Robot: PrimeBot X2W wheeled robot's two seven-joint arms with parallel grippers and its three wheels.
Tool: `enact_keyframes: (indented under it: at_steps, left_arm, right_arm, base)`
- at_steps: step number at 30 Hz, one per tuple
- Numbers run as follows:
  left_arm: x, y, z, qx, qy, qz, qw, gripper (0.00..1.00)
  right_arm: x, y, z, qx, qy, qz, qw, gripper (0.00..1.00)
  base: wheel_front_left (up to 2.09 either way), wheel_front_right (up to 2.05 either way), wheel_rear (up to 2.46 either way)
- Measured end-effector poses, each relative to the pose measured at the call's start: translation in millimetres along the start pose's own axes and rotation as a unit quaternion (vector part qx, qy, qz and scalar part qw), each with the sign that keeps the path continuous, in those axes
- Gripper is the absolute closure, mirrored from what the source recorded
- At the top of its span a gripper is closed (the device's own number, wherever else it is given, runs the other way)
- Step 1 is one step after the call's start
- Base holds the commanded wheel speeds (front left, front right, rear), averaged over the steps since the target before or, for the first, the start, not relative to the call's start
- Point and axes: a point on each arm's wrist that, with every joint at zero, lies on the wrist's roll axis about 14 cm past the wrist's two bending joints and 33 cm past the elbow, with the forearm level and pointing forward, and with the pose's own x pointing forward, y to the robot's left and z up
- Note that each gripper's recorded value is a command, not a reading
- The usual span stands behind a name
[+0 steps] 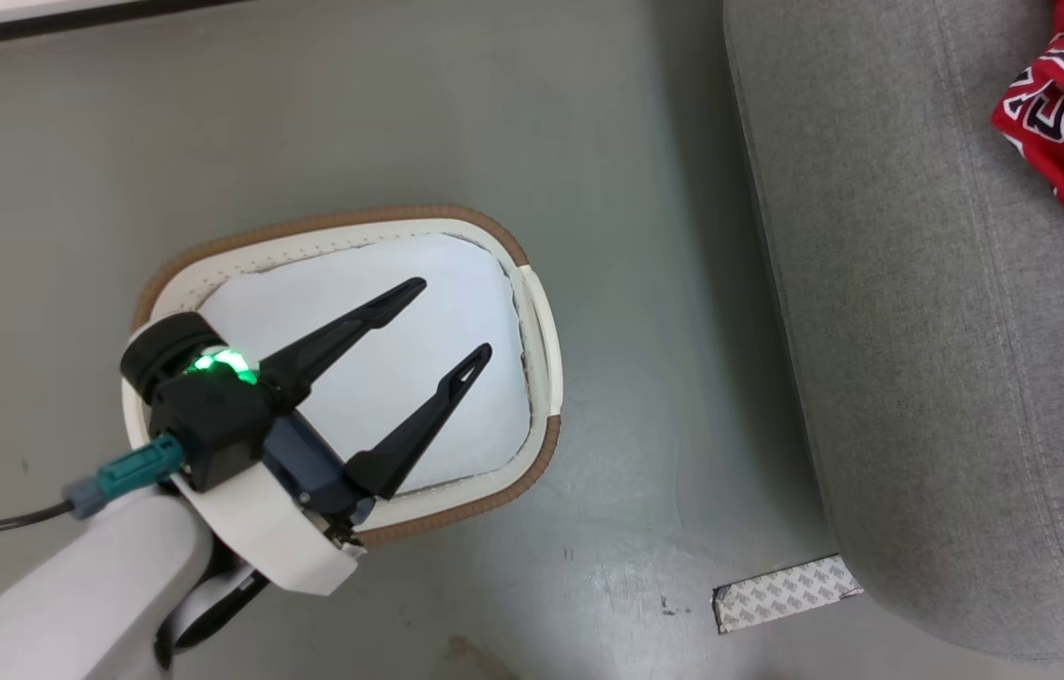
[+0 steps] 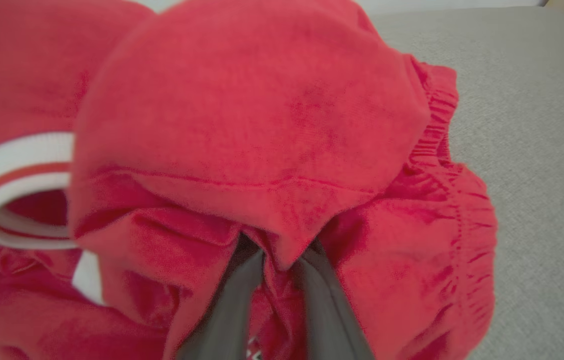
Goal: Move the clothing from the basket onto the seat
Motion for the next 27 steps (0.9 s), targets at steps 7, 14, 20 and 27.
enact_keyframes:
  at_steps: [7, 14, 20, 27]
  left_arm:
    - [1.2, -4.7, 14.1, 0.009, -0.007, 0.005, 1.000, 0.00]
    - [-0.8, -16.4, 40.1, 0.008, -0.026, 0.026, 0.999, 0.00]
    - [-8.5, -26.6, 73.2, 0.014, -0.055, 0.055, 0.997, 0.00]
    - [-25.7, -34.1, 110.6, 0.026, -0.092, 0.102, 0.990, 0.00]
  right_arm:
    - [-13.3, -2.4, 5.3, -0.010, 0.026, 0.013, 1.000, 0.00]
    - [-52.1, -18.8, 14.5, -0.027, 0.063, 0.025, 0.997, 0.00]
    - [-93.4, -21.5, 58.5, -0.048, 0.026, 0.045, 0.998, 0.00]
    - [-148.2, 13.4, 119.9, -0.069, -0.077, 0.115, 0.988, 0.00]
  base:
    - [0.00, 0.00, 0.00]
    - [0.00, 0.00, 0.00]
    - [0.00, 0.00, 0.00]
    - [0.00, 0.00, 0.00]
